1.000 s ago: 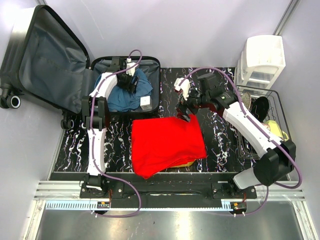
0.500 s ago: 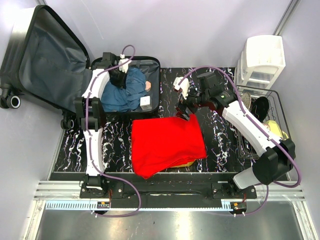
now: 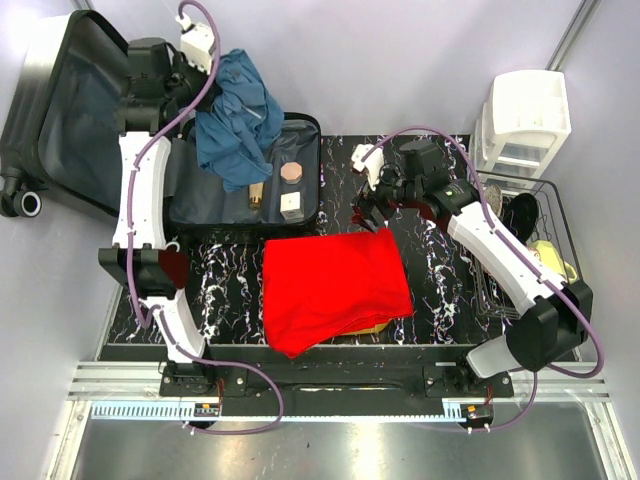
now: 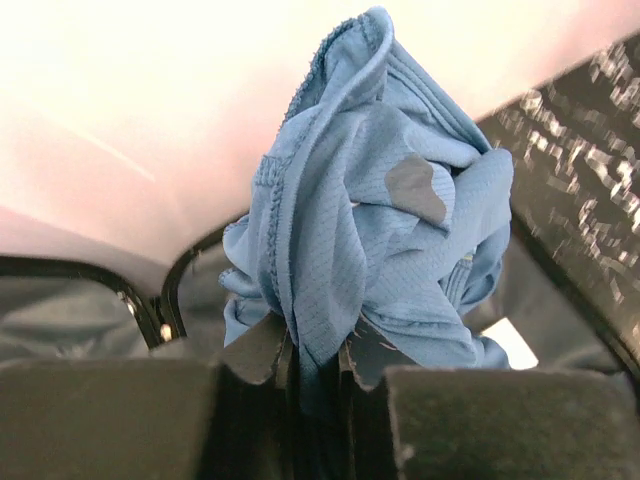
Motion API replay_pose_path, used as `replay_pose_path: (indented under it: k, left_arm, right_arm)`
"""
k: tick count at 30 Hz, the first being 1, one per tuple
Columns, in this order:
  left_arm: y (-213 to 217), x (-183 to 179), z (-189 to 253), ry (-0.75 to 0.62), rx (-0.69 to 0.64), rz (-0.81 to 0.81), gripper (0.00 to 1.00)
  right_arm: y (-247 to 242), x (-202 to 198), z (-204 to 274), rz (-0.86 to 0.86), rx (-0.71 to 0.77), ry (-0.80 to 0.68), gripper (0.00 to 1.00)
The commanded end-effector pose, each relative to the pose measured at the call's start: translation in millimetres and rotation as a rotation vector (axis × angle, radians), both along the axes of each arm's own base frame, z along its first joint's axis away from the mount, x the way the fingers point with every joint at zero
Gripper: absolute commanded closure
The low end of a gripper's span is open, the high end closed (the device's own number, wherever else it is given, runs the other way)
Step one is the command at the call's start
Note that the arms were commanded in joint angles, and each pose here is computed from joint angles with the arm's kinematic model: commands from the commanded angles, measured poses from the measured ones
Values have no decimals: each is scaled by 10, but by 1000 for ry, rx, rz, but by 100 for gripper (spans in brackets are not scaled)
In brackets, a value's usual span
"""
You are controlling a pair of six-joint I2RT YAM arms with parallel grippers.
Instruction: Open, take out, and arrange the luggage
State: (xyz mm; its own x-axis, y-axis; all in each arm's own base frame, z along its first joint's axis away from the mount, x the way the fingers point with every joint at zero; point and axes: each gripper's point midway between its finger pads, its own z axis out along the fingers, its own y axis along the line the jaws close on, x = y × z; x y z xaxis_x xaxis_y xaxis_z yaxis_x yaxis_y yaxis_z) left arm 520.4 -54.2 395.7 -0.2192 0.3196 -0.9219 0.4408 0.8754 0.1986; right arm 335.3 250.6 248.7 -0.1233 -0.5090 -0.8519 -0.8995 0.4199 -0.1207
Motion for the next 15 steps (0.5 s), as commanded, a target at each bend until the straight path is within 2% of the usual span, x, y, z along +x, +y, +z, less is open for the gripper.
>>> replay_pose_path:
  k: [1,5,7,10,15]
  left_arm:
    - [-197,-330,1284,-333,-130,-72,100]
    - [-522,-863,1762,-417,-252,-236,100]
    - [-725,-1074,1816,-413,-277,-318,100]
    - [-1074,-1632,1912,-407,-309,-469,100]
    - [-1649,-2265,1638,-246,-439,-682,100]
  right_arm:
    - [-98,125,375,-91,86,-84,5]
    - [-220,233,497,-180,134,-97,3]
    - [-296,295,605,-237,170,-113,2]
    - [-505,457,733,-360,215,-132,1]
    - [-986,697,816,-600,273,-129,0]
